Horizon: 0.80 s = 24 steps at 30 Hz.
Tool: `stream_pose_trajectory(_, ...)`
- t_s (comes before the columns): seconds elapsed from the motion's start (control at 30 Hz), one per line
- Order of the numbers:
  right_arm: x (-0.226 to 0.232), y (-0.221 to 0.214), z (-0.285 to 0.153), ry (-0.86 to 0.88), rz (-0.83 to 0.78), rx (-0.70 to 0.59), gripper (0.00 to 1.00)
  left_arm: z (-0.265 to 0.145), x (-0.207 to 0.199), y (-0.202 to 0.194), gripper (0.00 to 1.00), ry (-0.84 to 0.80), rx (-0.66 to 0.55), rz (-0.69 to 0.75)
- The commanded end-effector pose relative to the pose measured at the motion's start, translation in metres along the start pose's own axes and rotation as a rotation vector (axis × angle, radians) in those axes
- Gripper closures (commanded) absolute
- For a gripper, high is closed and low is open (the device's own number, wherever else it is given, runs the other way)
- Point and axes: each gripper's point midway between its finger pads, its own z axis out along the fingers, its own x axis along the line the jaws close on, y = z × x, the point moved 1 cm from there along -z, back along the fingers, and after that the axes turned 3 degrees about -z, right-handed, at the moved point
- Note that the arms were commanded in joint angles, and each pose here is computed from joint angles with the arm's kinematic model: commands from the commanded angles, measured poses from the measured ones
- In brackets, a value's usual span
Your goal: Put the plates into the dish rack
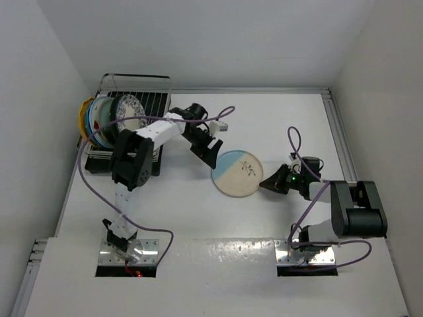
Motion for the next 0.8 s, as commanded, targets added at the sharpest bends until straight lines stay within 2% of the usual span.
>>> stream_pose_trajectory(0.0,0.017,0.01,-0.002,0.068,-0.073,-0.036,1.0,0.017,-0.008,0.012,0.2,-0.024,-0.001,0.02)
stream_pose_trajectory(0.1,0.015,0.009,-0.002,0.056,-0.076,-0.034,1.0,0.035,-0.007,0.008,0.29,-0.018,0.024,0.009)
stream_pose_trajectory(0.33,0.009,0.005,-0.002,0.037,-0.082,-0.034,1.0,0.062,0.019,-0.001,0.35,0.108,0.066,-0.064)
stream_pose_trajectory(0.53,0.0,0.005,-0.001,-0.005,-0.064,-0.037,1.0,0.088,0.044,-0.029,0.6,0.222,0.164,-0.126)
stream_pose_trajectory(0.67,0.0,0.007,0.001,-0.01,-0.068,-0.034,1.0,0.09,0.049,-0.034,0.98,0.244,0.179,-0.13)
stream_pose_trajectory(0.77,-0.001,0.008,0.001,-0.028,-0.087,-0.011,0.95,0.086,0.049,-0.03,1.0,0.257,0.168,-0.133)
